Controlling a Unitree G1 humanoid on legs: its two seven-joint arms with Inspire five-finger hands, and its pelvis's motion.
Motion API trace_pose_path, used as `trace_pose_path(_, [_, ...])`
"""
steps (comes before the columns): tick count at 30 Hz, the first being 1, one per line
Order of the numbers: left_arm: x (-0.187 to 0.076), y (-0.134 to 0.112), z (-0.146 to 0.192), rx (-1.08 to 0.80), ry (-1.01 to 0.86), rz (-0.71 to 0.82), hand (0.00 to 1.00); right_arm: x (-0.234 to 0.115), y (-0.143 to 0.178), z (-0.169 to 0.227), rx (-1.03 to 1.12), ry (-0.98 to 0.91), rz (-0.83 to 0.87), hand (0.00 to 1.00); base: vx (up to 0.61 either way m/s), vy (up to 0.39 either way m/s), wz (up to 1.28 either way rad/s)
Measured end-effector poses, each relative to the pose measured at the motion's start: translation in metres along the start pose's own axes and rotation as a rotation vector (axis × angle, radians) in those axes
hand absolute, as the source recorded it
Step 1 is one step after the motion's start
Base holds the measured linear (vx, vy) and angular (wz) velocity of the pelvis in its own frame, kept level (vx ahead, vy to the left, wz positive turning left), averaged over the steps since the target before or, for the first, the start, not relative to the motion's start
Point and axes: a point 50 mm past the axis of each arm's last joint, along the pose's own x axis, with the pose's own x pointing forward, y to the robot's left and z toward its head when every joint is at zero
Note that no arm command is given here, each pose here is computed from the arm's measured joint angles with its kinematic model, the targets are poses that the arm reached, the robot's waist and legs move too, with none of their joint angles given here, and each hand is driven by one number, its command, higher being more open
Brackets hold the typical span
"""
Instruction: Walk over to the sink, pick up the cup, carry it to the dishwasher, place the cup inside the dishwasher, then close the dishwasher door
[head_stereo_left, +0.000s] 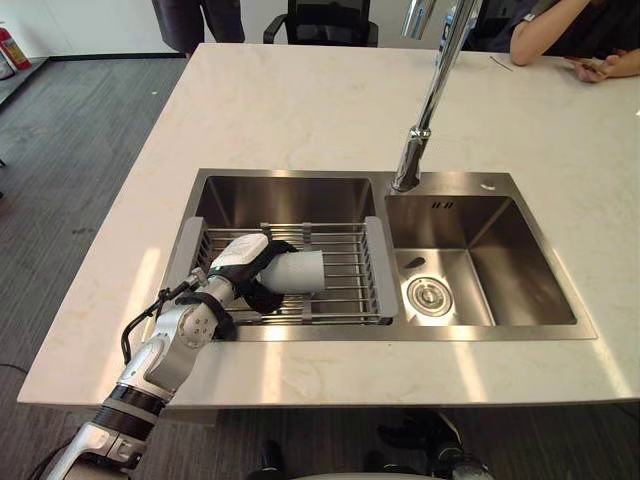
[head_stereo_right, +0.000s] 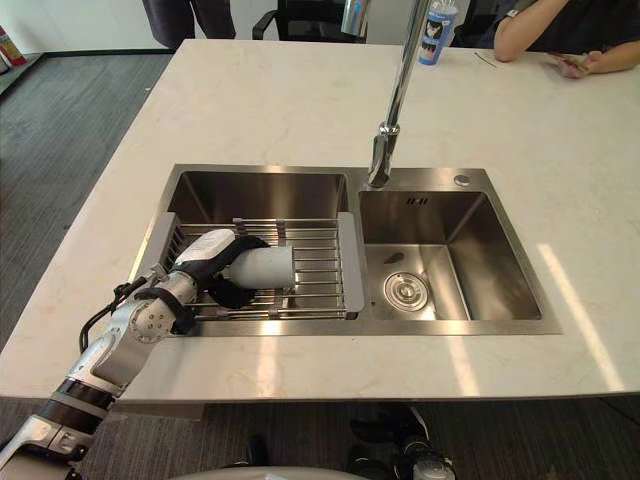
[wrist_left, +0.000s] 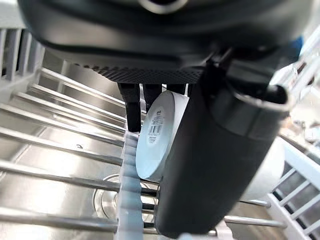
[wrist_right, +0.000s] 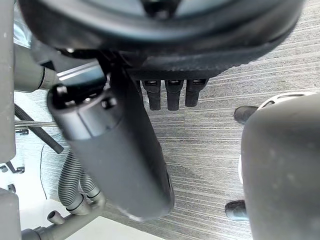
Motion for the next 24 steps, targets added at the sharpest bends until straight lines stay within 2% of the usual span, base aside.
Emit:
trace_pose_path(6, [0.005, -0.001, 0.008, -0.007, -0.025, -0.004, 0.3, 0.0, 0.0, 0.001, 0.0, -0.002, 0.001, 0.9, 0.01, 0.0, 0.01])
trace_pose_path(11, [0.011, -0.009, 0.025, -0.132, -0.074, 0.02, 0.3, 0.0, 0.0, 0.0, 0.0, 0.0, 0.001, 0.9, 0.0, 0.002, 0.04])
trace_pose_path(18, [0.003, 0.011, 0.08, -0.505, -0.331, 0.224, 0.3, -0.001, -0.003, -0.003, 0.0, 0.013, -0.009, 0.9, 0.0, 0.001, -0.01])
trace_pose_path(23, [-0.011, 0.014, 0.081, -0.785, -0.389, 0.326, 0.3, -0.002, -0.006, -0.006, 0.005, 0.023, -0.02, 0.9, -0.02, 0.005, -0.04])
trace_pose_path(24, [-0.016, 0.01, 0.077, -0.899, -0.382, 0.343, 0.3, -0.002, -0.008, -0.008, 0.006, 0.03, -0.024, 0.9, -0.04, 0.008, -0.03])
